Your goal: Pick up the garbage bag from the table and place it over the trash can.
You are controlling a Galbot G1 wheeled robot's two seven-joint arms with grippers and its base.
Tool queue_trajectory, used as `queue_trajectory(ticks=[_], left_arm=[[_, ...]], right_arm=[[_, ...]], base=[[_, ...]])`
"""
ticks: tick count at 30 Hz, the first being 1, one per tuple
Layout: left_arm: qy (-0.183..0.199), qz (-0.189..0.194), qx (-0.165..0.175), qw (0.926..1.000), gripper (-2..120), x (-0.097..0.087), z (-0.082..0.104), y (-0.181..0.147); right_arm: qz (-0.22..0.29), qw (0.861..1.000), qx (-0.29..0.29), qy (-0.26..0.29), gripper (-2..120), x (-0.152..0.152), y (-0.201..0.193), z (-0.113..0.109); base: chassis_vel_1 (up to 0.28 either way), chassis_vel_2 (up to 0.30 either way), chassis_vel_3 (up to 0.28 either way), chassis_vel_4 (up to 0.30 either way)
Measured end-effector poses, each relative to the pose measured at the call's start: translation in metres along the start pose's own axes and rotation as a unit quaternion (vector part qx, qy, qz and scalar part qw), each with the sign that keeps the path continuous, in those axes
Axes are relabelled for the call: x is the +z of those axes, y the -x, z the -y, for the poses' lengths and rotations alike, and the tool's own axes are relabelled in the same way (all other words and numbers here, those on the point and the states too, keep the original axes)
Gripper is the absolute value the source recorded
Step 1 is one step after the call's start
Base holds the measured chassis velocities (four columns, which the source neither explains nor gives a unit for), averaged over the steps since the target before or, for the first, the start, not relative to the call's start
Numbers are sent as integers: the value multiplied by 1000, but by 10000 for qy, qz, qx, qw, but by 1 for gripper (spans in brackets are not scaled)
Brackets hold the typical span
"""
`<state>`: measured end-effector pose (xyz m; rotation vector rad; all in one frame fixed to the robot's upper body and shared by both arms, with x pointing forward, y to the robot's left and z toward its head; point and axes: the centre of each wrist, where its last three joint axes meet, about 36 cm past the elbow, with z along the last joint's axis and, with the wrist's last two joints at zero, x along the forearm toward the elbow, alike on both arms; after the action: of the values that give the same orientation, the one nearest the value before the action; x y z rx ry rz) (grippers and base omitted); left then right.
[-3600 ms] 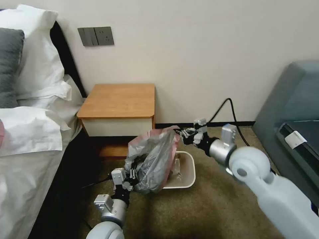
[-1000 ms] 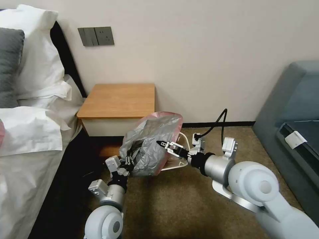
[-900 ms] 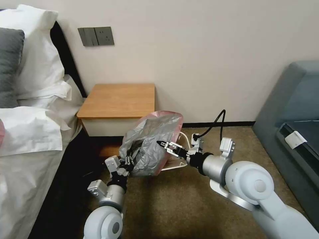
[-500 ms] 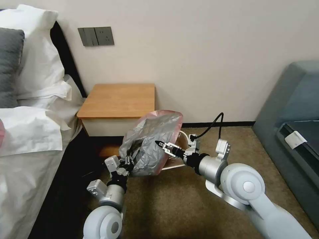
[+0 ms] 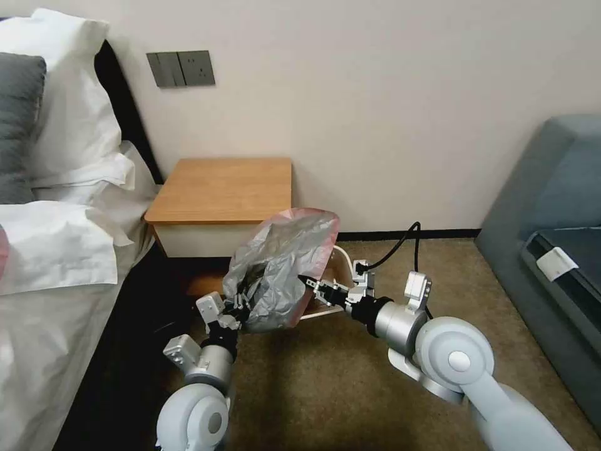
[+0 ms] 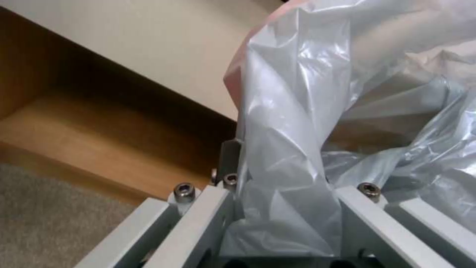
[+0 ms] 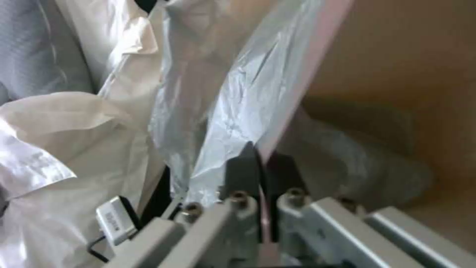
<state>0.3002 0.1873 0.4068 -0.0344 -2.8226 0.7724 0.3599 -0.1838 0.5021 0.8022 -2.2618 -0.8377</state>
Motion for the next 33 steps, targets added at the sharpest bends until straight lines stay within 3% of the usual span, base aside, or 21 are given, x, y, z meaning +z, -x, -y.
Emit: queue_trajectory(ticks=[8, 16, 23, 33], left_arm=[[-12, 5, -5, 10000, 7, 0, 0, 4], [-74, 56, -367, 9993, 7, -2, -1, 13], [-247, 120, -464, 9985, 7, -10, -1, 18], [-324, 134, -433, 9984, 7, -14, 0, 16]], right_arm=[[94, 9999, -73, 25, 0, 1, 0, -4], [299, 9993, 203, 25, 0, 4, -22, -23], [396, 9974, 550, 238, 0, 29, -45, -32], [297, 9956, 733, 508, 0, 45, -44, -37]], base=[[0, 0, 0, 0], [0, 0, 0, 0], [0, 0, 0, 0], [0, 0, 0, 0]])
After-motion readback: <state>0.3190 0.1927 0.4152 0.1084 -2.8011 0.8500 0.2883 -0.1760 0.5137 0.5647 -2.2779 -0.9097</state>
